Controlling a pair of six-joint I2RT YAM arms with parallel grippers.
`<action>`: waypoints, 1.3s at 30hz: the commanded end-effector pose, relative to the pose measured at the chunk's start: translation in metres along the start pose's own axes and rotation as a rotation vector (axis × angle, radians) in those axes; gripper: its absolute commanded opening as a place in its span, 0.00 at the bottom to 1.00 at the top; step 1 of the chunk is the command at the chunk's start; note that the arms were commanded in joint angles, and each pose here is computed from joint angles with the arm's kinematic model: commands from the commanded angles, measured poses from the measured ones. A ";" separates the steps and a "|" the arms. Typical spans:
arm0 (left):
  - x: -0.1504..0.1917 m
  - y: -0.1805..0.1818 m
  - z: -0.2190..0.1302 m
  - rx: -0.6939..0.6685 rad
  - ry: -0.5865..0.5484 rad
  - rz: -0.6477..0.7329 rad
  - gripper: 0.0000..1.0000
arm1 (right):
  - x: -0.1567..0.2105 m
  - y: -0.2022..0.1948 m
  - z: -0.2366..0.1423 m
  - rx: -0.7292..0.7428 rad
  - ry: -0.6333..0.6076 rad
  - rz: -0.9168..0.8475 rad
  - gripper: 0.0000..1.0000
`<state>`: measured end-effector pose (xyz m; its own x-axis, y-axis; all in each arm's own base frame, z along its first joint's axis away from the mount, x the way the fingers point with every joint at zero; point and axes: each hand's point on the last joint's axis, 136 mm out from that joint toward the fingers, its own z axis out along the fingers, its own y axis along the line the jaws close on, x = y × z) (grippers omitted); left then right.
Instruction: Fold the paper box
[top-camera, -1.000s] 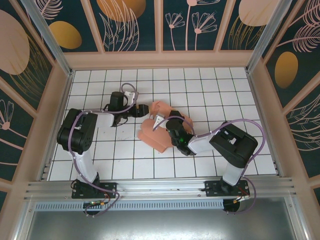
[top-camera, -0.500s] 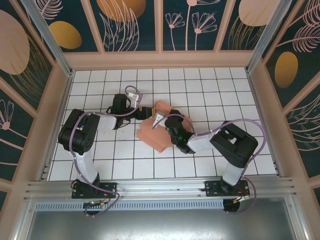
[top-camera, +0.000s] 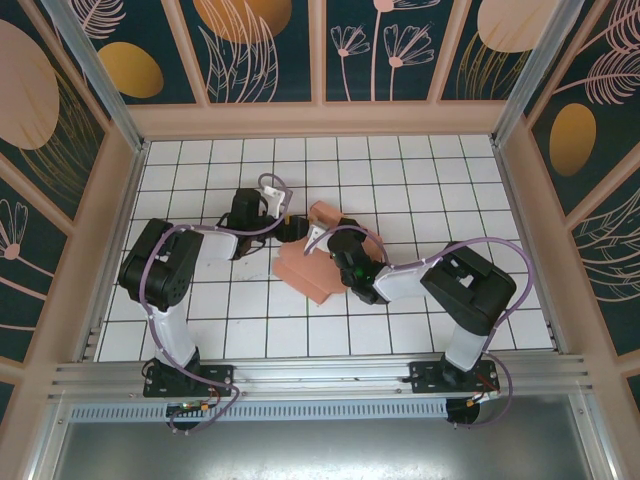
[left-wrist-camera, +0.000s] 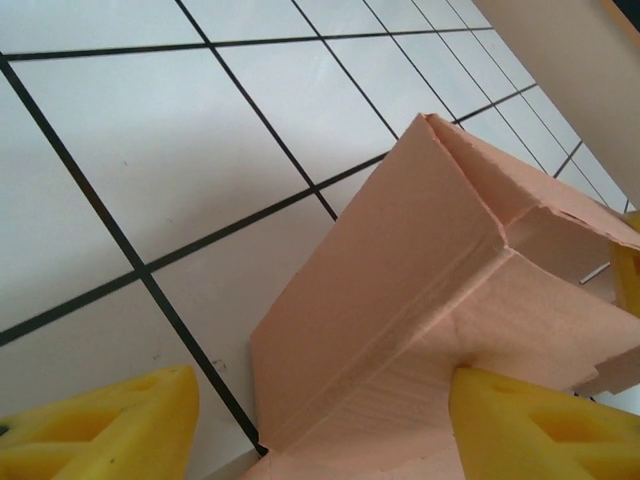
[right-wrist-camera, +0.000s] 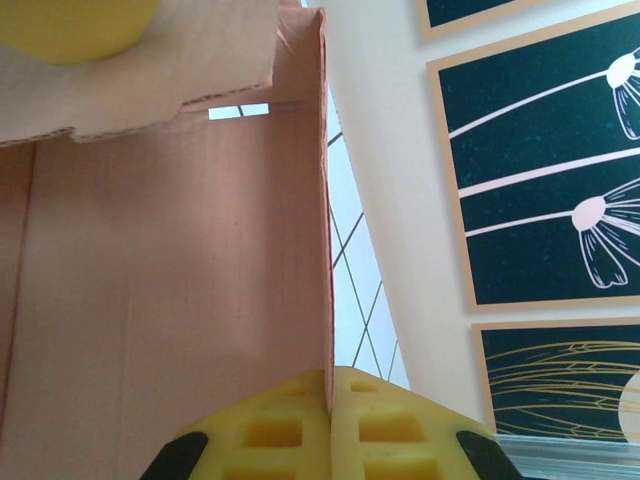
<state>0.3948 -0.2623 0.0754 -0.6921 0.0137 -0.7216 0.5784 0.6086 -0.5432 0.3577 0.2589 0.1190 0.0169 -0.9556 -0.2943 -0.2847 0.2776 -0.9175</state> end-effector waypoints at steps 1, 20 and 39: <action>-0.011 -0.004 0.005 0.008 -0.013 0.035 0.65 | -0.012 -0.010 0.001 0.010 -0.029 0.059 0.00; -0.007 -0.006 0.009 -0.004 -0.016 0.031 0.53 | -0.027 0.000 0.002 -0.093 -0.045 0.085 0.00; 0.003 -0.003 0.012 -0.034 0.002 0.048 0.37 | -0.038 0.002 0.005 -0.160 -0.039 0.145 0.00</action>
<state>0.4002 -0.2675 0.0755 -0.6717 0.0189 -0.7406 0.5745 0.6444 -0.5046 0.3616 0.2846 0.1163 -0.0088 -0.9261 -0.3771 -0.4232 0.3452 -0.8377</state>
